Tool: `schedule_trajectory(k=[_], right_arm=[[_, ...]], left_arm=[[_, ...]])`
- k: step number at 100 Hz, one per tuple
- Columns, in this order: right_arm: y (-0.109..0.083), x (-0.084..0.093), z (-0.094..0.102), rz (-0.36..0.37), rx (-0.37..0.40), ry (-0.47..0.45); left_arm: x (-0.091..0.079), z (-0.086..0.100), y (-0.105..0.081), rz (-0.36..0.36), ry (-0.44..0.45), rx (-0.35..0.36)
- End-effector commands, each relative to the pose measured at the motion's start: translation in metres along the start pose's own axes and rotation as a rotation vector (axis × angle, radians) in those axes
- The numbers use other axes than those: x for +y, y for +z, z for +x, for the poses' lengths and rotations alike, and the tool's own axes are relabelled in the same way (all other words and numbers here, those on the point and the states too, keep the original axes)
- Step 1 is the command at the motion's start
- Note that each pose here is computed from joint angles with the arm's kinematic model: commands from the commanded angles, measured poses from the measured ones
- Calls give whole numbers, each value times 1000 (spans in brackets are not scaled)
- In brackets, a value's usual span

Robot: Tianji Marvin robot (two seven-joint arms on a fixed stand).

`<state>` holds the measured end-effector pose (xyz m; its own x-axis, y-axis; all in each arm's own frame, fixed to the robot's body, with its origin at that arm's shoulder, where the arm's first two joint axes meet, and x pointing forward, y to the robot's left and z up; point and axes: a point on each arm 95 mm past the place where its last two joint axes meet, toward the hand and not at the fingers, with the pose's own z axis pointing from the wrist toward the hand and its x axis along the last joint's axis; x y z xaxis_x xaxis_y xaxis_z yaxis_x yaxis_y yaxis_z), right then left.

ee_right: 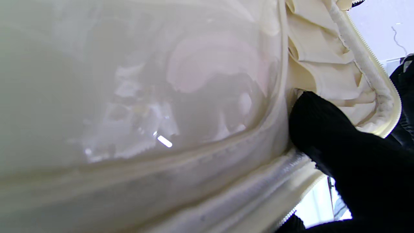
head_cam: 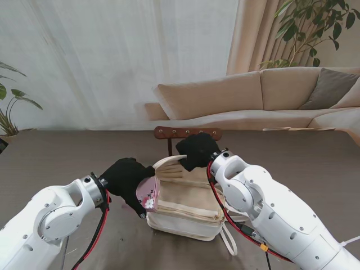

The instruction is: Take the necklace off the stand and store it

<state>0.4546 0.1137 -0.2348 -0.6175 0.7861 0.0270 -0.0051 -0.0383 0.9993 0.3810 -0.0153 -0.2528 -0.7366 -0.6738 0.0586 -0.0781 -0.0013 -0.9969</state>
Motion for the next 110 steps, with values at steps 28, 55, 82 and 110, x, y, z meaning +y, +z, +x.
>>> schedule_trajectory(k=[28, 55, 82, 110], right_arm=[[8, 2, -8, 42, -81, 31], [6, -3, -3, 73, -87, 62], [10, -4, -5, 84, -146, 14], [11, -7, -6, 98, -197, -1]], left_arm=[[3, 7, -2, -12, -9, 5], [4, 9, 4, -7, -18, 19], [2, 14, -4, -20, -3, 12], [-5, 15, -15, -2, 27, -6]])
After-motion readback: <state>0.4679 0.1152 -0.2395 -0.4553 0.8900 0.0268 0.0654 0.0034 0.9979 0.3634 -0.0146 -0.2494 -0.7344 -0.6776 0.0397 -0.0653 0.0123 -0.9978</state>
